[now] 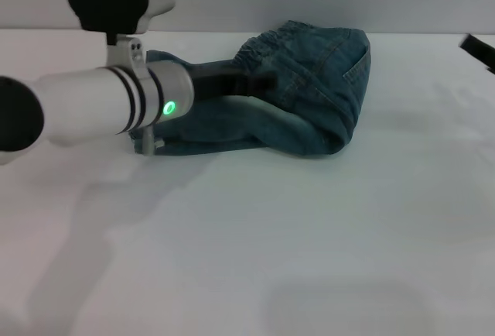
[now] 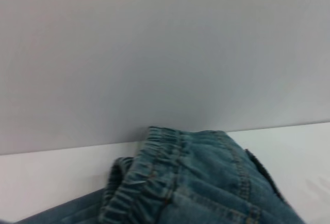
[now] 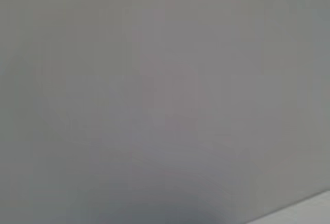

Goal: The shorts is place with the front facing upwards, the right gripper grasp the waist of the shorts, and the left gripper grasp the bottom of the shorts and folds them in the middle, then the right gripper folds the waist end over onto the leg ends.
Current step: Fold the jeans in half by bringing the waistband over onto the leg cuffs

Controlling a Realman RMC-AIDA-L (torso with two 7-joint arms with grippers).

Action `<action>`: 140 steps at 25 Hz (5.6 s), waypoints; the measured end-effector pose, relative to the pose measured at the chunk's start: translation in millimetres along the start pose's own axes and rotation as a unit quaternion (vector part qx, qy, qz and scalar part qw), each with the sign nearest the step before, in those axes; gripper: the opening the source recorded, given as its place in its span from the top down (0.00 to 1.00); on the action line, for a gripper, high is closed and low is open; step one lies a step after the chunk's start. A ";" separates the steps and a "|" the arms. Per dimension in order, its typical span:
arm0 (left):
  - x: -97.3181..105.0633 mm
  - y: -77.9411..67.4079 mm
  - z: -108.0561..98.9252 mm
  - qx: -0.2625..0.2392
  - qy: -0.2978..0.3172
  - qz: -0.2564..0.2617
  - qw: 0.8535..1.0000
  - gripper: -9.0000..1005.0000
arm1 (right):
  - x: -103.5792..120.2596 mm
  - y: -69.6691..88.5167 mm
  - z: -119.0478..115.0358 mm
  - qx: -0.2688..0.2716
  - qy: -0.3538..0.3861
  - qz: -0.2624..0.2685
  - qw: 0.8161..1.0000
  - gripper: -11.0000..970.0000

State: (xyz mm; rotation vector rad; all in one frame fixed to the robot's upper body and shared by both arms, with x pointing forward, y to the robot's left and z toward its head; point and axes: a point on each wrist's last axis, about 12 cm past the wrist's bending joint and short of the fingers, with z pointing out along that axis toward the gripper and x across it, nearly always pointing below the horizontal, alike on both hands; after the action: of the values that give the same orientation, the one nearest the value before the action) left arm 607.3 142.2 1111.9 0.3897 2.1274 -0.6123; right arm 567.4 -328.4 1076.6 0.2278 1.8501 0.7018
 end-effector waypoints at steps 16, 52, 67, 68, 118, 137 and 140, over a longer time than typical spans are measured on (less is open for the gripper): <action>-18.5 -3.9 37.7 0.016 -0.004 -0.028 0.999 0.18 | 33.1 -20.1 -47.1 0.007 0.022 -0.048 0.999 0.52; 3.2 71.2 -10.4 -0.078 -0.069 -0.101 0.989 0.18 | -9.8 143.5 99.6 -0.081 0.190 -0.169 0.964 0.36; 3.2 72.8 -12.7 -0.071 -0.062 -0.093 0.991 0.18 | 12.8 141.6 117.8 -0.045 0.218 -0.145 0.964 0.36; 2.9 73.0 -12.9 -0.071 -0.062 -0.091 0.991 0.18 | 12.8 141.6 117.8 -0.045 0.218 -0.145 0.964 0.36; -2.7 72.2 -12.7 -0.066 -0.066 -0.076 0.993 0.18 | 30.6 141.8 145.4 0.002 0.269 -0.141 0.953 0.74; 3.2 95.0 -35.6 -0.103 -0.098 -0.091 0.986 0.18 | 16.5 144.4 132.2 -0.025 0.222 -0.145 0.964 0.97; 5.4 97.1 -39.7 -0.105 -0.102 -0.094 0.985 0.18 | 13.7 148.5 131.5 -0.032 0.218 -0.156 0.963 0.94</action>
State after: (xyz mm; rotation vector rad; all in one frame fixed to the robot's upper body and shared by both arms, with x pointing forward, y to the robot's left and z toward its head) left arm 624.5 245.1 1100.0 0.0073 2.0197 -0.5030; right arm 655.5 -155.2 1119.1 -0.2818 2.2091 0.6206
